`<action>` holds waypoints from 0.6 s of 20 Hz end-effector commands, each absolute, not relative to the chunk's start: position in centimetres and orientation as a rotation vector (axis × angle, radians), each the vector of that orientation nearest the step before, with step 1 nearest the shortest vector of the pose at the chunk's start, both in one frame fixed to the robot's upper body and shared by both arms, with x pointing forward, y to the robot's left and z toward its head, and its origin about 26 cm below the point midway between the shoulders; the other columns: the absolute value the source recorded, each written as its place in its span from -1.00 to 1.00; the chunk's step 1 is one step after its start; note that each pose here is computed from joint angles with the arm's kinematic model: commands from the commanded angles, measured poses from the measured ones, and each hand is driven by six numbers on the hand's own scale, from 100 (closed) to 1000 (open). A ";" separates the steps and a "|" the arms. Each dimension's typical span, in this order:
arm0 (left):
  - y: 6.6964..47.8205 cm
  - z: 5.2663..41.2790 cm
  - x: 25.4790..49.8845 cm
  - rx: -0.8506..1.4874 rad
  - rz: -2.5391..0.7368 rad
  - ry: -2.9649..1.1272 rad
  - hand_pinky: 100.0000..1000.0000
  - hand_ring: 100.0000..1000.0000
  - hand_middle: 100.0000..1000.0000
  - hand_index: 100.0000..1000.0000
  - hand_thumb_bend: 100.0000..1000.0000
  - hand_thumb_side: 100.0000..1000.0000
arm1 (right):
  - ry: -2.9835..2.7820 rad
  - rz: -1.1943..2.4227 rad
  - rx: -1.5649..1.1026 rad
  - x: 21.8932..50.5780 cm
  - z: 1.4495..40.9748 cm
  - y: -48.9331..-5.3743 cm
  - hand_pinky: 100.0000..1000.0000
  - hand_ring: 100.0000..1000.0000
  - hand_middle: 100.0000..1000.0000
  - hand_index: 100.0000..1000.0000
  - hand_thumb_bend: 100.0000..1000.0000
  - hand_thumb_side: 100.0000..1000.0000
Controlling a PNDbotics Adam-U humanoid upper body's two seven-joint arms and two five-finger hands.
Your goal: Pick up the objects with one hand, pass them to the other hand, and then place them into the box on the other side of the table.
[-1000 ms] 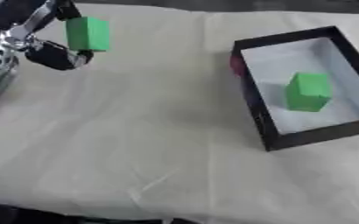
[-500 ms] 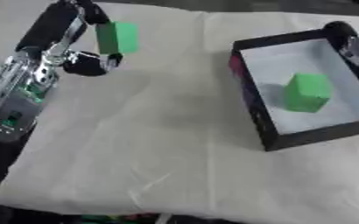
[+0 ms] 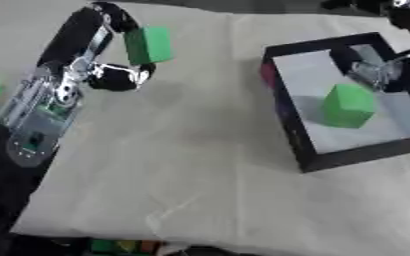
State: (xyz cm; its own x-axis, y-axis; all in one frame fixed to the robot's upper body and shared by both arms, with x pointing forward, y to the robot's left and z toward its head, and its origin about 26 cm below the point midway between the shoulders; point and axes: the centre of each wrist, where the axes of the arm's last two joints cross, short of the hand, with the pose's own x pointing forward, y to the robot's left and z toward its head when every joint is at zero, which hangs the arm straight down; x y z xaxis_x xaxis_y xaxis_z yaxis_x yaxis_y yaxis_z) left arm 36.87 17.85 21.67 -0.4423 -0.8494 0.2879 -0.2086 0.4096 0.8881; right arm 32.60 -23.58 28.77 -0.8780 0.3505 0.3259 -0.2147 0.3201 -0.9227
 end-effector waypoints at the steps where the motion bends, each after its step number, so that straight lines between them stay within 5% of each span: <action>1: 16.9 22.6 36.8 0.871 -1.051 -1.960 0.35 0.29 0.06 -0.20 -0.71 -0.90 | -2.119 1.630 -0.159 33.0 29.4 -23.3 0.90 1.00 1.00 1.00 -1.00 -0.63; 12: 13.7 22.8 36.4 0.743 -1.080 -2.062 0.34 0.28 0.05 -0.21 -0.75 -0.88 | -2.109 1.683 -0.249 35.0 28.9 -22.1 0.88 1.00 1.00 1.00 -1.00 -0.73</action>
